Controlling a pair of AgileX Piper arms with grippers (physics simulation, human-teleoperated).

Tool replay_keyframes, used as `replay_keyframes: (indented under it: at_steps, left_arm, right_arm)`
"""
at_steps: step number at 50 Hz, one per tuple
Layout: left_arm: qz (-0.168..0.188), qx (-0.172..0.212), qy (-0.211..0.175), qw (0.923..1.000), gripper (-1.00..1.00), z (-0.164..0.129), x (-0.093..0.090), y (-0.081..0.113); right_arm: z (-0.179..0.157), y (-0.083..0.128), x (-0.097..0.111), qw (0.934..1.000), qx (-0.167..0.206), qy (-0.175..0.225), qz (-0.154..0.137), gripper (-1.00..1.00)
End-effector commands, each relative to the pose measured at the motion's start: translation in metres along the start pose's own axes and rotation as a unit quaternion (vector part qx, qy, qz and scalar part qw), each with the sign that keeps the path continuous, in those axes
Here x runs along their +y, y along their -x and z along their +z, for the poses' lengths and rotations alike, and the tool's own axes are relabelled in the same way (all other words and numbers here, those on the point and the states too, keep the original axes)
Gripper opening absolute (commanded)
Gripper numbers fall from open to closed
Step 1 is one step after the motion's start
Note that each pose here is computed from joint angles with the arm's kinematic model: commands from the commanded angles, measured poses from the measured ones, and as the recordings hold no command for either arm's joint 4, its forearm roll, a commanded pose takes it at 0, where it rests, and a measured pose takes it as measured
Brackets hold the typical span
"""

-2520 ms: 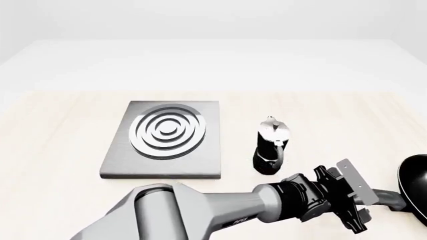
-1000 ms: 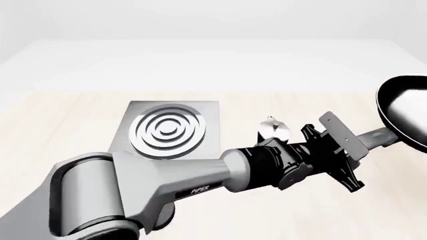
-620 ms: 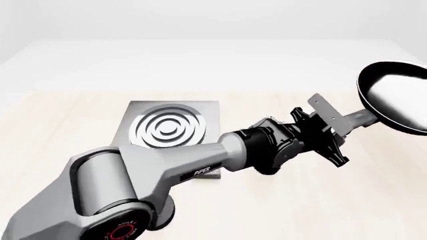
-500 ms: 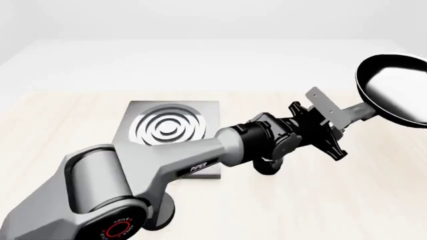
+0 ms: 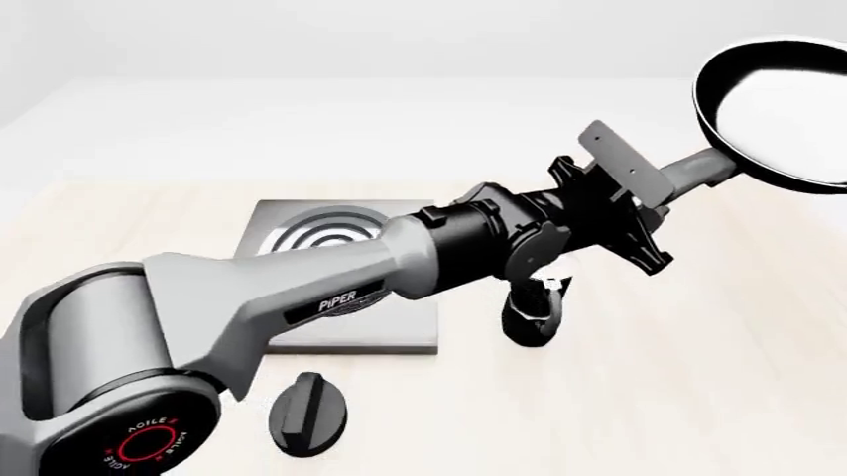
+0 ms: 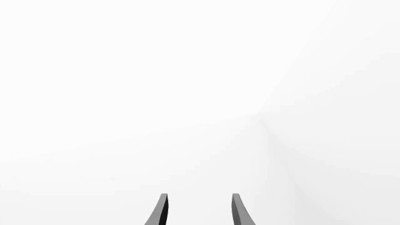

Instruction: Put the frying pan on the stove.

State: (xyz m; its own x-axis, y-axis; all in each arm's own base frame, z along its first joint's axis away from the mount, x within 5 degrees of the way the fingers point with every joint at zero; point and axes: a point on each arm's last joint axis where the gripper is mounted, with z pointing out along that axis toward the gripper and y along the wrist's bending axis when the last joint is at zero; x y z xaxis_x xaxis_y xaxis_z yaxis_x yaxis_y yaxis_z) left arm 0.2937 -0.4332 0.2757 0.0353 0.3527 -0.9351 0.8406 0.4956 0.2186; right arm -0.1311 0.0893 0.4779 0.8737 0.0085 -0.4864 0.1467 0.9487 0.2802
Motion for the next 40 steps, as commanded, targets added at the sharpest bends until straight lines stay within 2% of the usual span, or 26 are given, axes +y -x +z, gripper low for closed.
replay_keyframes:
  at_steps: [1,24,25,26,27,40]
  left_arm:
    - [-0.014,-0.039,0.015,0.999,-1.0,-0.028,0.013,0.023]
    - [-0.022,-0.05,0.039,0.9978,-1.0,-0.077,0.032,0.02]
    - [-0.024,-0.05,0.042,0.9976,-1.0,-0.079,0.034,0.02]
    - [-0.026,-0.051,0.043,0.9974,-1.0,-0.081,0.036,0.019]
    - [-0.026,-0.052,0.043,0.9974,-1.0,-0.082,0.036,0.019]
    - [-0.033,-0.053,0.052,0.9967,-1.0,-0.102,0.04,0.01]
  right_arm:
    - [0.0,0.0,0.0,1.0,0.0,0.0,0.0,1.0]
    - [0.0,0.0,0.0,1.0,0.001,-0.001,-0.001,1.0]
    - [-0.003,0.008,0.005,1.0,-0.002,0.001,0.004,1.0]
    - [-0.011,0.027,0.011,1.0,0.002,0.007,0.002,1.0]
    - [-0.012,0.03,0.011,1.0,0.002,0.008,0.002,1.0]
    - [-0.009,0.024,0.009,1.0,0.003,0.006,0.001,1.0]
